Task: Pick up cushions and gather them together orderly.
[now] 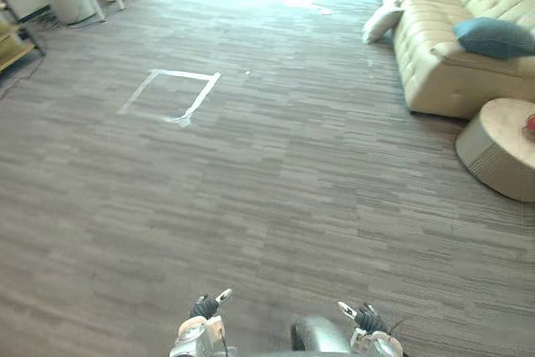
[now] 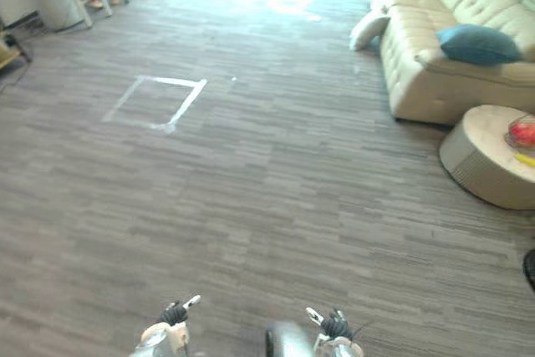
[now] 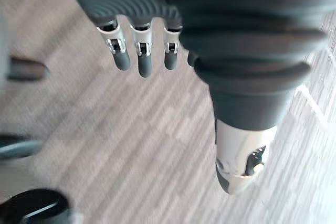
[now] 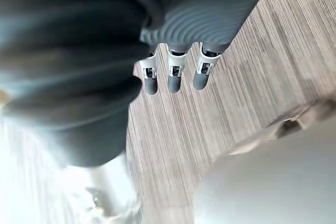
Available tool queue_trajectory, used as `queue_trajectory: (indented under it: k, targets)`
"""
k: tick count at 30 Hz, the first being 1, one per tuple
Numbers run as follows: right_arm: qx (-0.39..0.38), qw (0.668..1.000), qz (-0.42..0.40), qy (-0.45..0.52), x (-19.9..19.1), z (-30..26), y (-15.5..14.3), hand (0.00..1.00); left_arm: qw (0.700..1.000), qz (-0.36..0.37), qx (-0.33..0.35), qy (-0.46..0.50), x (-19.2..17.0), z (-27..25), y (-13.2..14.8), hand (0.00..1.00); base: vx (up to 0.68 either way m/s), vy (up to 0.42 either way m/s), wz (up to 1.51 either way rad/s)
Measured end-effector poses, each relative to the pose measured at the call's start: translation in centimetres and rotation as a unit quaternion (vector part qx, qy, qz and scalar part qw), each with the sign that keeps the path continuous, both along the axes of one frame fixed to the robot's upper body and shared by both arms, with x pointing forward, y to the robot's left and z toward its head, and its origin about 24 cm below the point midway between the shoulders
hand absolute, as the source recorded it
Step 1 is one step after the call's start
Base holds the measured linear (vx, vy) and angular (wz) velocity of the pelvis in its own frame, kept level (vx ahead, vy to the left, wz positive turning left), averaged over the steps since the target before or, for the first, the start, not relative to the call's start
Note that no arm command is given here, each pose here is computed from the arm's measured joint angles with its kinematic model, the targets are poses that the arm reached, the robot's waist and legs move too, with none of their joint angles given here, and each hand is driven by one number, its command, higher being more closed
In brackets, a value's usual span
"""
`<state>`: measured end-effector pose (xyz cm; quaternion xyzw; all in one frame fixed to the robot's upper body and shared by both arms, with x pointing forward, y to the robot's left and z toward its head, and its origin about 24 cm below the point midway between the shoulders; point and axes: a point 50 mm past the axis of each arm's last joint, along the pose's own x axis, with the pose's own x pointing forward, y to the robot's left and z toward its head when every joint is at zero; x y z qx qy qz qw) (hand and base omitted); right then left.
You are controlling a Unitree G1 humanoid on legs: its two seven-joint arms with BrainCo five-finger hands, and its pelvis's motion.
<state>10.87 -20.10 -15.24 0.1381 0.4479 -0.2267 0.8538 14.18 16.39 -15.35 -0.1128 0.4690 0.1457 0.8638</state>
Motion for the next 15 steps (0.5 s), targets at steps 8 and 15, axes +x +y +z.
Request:
queue_trajectory:
  k: [8, 15]
  targets:
    - [-0.013, 1.0, -0.008, 0.01, 0.0, 0.0, -1.3, 0.0, 1.0, -0.013, -0.009, 0.013, -0.9, -0.3, -0.6, 0.0, 0.67, -0.172, 0.48]
    - [-0.007, 0.999, 0.032, -0.003, 1.8, 0.3, 0.1, 0.0, 0.999, -0.006, 0.006, -0.036, 0.4, 0.6, 0.2, 0.0, 0.53, -0.033, -0.61]
